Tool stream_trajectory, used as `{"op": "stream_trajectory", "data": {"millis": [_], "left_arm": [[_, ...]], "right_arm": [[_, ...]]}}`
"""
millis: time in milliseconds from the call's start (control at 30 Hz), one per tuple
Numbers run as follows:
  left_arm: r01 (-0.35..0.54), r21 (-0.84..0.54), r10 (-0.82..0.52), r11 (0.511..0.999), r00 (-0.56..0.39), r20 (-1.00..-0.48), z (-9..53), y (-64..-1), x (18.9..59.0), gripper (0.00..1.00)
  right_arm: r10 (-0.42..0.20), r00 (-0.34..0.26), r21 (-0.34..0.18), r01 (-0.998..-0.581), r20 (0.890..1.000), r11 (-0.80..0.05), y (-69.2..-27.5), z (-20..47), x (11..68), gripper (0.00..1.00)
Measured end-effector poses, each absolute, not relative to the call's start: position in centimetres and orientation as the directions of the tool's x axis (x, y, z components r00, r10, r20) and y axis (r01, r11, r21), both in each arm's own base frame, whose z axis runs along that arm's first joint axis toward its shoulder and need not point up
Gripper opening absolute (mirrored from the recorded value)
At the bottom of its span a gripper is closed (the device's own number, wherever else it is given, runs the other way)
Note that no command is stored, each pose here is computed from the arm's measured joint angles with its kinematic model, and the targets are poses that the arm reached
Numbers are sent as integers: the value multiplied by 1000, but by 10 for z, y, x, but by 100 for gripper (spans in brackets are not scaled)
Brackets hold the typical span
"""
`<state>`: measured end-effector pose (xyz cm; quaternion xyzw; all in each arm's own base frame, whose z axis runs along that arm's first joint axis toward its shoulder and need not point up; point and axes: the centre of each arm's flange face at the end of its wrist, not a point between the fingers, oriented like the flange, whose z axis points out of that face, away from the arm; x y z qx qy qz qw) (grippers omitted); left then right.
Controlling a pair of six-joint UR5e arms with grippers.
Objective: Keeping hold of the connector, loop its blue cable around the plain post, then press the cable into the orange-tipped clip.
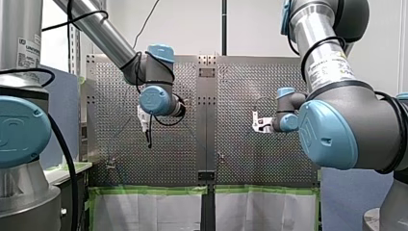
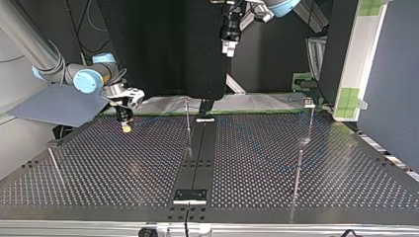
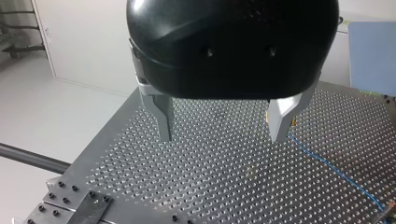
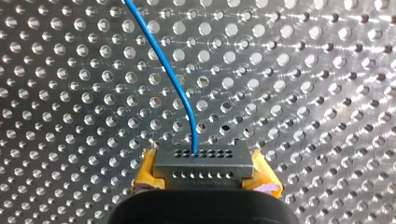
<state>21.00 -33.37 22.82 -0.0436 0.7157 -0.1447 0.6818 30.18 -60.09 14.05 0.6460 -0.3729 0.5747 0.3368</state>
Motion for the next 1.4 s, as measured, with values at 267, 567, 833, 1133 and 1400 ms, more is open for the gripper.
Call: {"op": "stream_trajectory", "data": {"millis": [267,567,833,1133,1400], "left_arm": [[132,-242,-231,961,-91,-969,213,-312,190,100],[139,-207,-190,968,-127,-974,189,-293,173,100],[137,-202,-185,970,-128,-974,187,-291,172,100],[136,-202,-185,970,-128,-974,187,-291,172,100],[136,-202,-185,970,-128,-974,187,-291,172,100]], "right_arm": [[-105,17,-33,-890,994,-454,-587,124,298,96],[-79,7,-29,-890,997,-454,-587,125,300,99],[-74,4,-30,-889,997,-457,-587,125,301,99],[-73,3,-31,-889,997,-457,-587,125,302,99],[-73,3,-31,-889,997,-457,-587,125,302,99]]}}
